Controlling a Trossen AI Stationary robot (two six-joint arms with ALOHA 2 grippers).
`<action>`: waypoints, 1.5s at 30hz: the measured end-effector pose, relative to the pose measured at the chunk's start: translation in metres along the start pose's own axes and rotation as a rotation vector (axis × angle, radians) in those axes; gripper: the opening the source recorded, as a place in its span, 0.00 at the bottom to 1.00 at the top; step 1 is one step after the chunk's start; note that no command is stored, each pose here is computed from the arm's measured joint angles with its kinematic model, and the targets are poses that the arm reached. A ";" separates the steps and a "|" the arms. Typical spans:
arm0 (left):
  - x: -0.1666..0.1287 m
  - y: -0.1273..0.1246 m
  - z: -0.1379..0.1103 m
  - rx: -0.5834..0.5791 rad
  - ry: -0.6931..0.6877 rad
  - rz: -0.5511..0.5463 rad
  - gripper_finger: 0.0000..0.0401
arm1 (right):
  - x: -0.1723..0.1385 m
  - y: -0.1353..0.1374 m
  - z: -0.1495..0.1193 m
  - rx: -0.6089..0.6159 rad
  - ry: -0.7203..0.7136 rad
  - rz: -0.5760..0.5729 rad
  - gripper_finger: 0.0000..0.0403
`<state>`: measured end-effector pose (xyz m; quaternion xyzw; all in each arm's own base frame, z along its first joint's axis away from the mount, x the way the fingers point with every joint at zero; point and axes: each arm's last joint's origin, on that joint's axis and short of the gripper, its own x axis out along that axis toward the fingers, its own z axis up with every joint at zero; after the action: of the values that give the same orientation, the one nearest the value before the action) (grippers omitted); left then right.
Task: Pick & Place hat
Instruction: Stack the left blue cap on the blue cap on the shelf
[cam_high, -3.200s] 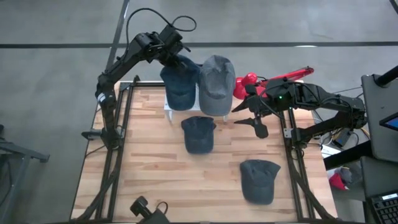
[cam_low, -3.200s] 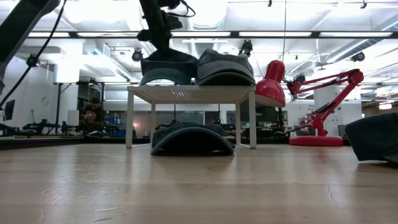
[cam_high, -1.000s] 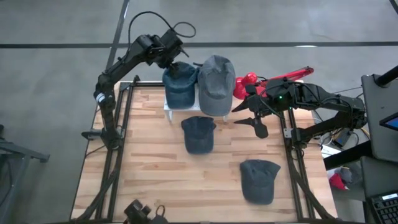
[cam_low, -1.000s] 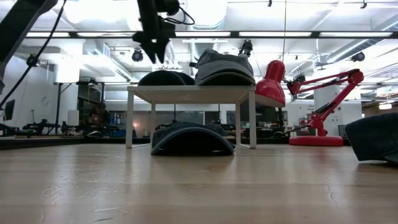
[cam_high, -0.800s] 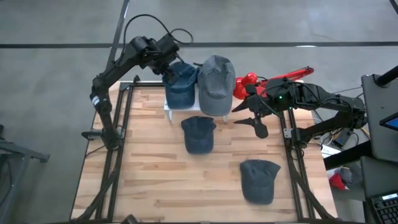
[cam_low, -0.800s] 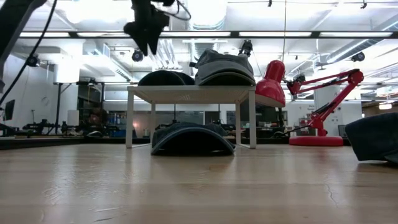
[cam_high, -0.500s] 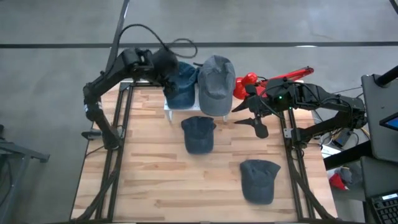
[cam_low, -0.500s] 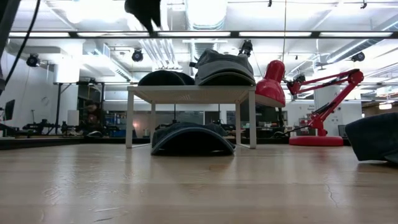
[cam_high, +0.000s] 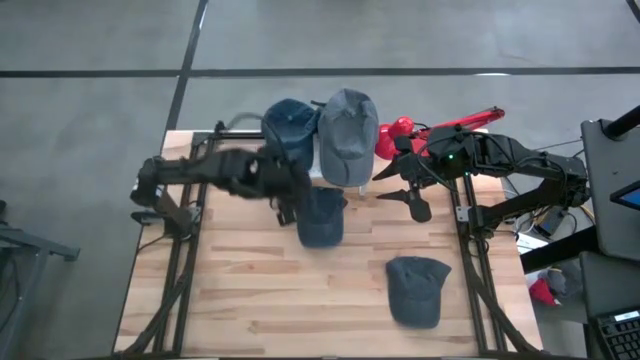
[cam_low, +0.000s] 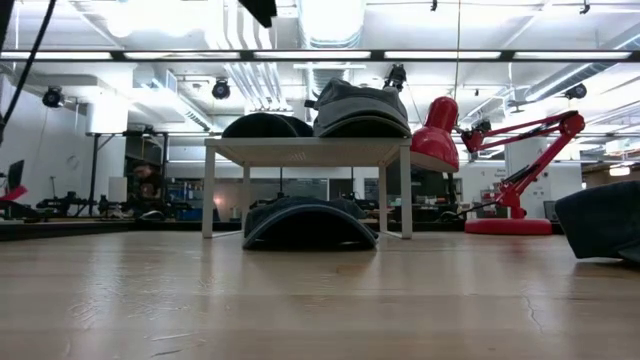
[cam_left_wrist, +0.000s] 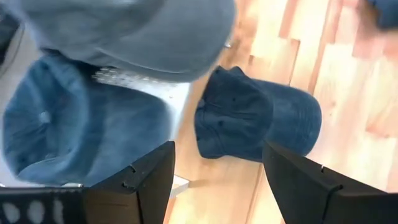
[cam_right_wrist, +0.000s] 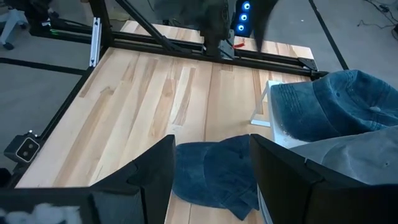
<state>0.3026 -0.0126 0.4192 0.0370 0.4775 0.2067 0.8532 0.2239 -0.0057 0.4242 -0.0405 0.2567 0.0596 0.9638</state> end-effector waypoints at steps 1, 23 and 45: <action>0.006 -0.008 -0.002 0.015 0.006 0.005 0.61 | 0.000 0.000 0.000 0.000 0.000 0.000 0.50; 0.116 -0.082 -0.061 -0.156 0.042 -0.007 0.61 | 0.000 0.000 0.000 0.105 0.001 0.000 0.50; 0.186 -0.096 -0.099 -0.148 -0.204 0.072 0.61 | 0.000 0.000 0.000 0.131 0.002 0.000 0.50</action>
<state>0.3368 -0.0413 0.1916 0.0117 0.3699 0.2670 0.8898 0.2239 -0.0057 0.4238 0.0229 0.2610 0.0426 0.9641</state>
